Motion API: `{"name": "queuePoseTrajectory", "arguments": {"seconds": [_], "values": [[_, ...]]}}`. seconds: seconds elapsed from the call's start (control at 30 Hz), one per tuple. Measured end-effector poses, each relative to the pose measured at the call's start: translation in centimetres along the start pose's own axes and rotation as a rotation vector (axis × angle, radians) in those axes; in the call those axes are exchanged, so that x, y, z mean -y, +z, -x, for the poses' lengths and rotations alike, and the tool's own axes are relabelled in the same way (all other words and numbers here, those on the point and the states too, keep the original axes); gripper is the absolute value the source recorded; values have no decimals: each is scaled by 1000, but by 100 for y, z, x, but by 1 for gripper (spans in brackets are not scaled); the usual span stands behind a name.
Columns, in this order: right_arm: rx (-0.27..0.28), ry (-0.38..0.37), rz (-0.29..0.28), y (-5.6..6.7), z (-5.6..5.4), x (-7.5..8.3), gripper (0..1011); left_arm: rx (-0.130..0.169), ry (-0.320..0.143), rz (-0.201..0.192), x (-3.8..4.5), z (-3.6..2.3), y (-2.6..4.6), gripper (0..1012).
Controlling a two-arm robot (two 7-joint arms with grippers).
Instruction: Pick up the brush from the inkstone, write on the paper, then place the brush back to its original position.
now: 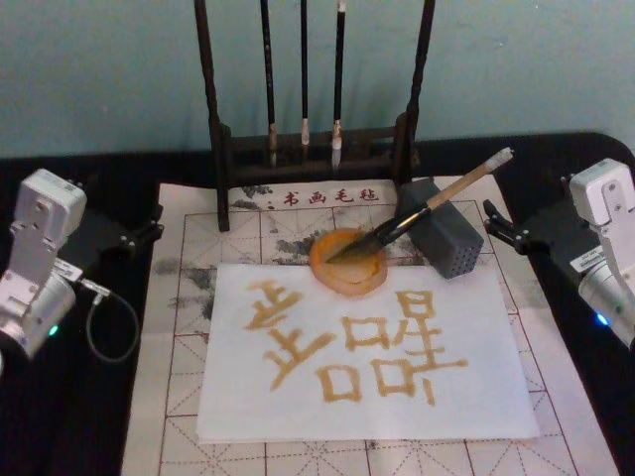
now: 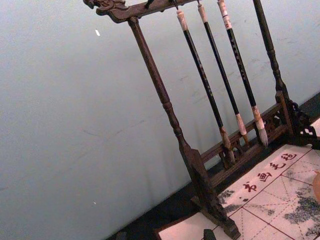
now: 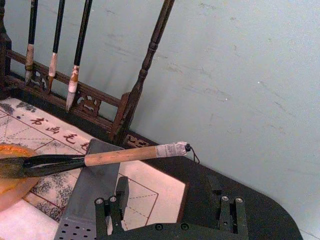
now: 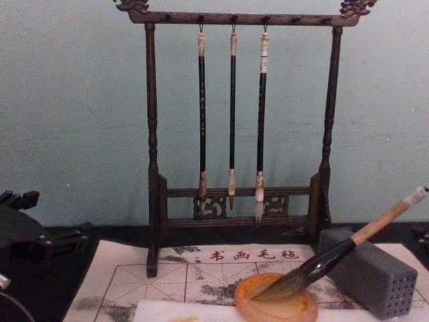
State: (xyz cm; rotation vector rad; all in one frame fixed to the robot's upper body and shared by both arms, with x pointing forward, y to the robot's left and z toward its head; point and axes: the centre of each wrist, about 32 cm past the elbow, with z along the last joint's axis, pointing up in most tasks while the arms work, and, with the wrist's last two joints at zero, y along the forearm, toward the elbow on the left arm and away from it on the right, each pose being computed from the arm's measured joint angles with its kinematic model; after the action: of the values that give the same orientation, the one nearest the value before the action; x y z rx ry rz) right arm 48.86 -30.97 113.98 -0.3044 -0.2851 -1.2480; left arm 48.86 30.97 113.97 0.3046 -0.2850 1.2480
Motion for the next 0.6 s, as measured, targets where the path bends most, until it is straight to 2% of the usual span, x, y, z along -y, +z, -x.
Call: {"name": "queuePoseTrajectory", "arguments": {"seconds": [0.6], "values": [[0,0,0,0,0,0,1000,0,0,0,0,0,0,1001]]}}
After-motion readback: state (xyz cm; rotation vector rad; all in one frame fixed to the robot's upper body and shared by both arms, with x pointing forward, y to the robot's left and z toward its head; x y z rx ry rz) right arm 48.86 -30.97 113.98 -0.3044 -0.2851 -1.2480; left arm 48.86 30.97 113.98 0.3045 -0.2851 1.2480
